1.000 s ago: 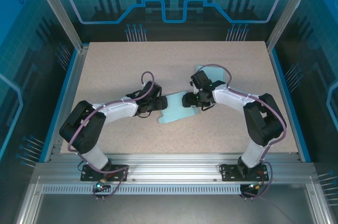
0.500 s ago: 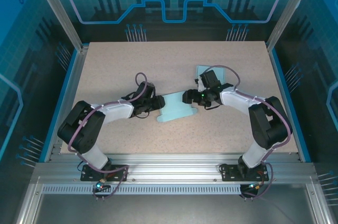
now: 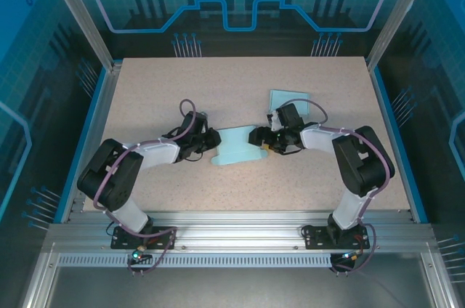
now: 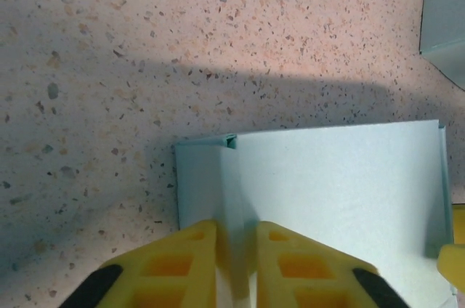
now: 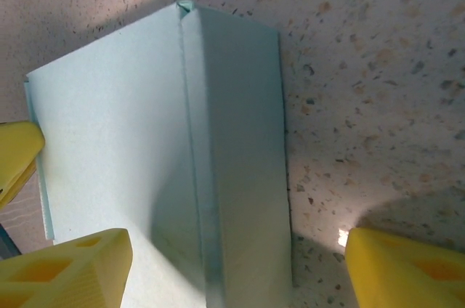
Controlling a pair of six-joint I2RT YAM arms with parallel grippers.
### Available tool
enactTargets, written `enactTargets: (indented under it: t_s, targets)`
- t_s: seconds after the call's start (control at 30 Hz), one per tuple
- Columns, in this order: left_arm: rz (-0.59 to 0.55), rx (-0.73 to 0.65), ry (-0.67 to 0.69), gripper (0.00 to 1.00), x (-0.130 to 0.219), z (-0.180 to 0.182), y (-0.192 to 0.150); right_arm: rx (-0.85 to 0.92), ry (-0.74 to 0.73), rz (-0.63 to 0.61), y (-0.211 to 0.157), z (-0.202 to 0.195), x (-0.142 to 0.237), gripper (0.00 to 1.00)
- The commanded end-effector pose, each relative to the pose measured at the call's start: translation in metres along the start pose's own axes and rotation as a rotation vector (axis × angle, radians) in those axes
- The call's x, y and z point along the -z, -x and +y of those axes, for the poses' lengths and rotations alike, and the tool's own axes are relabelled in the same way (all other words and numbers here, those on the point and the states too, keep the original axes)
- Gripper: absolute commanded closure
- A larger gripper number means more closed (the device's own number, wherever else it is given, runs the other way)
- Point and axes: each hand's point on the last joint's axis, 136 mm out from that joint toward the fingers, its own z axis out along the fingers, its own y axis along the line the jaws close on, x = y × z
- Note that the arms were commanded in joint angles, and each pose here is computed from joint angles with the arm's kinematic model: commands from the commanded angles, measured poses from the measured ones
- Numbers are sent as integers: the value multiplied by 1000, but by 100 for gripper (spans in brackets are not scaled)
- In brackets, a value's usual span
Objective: Fold the paper box
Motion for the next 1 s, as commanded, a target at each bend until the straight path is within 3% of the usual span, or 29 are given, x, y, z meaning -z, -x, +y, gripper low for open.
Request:
enactTargets:
  t_s: [0.0,0.47,0.77,0.97]
  targets:
    - [130,38,162,86,-7,57,-39,-10,77,-6,4,9,-2,23]
    - [141,113,116,88,-9,69,-33,-36,186,7,4,18,-12,25]
    - [136,121,82,87,-12,62,-29,-25,318,5,8,39,-13,41]
    - [92,102,36,81,-6,49,-16,-14,334,-6,10,48,-4,51]
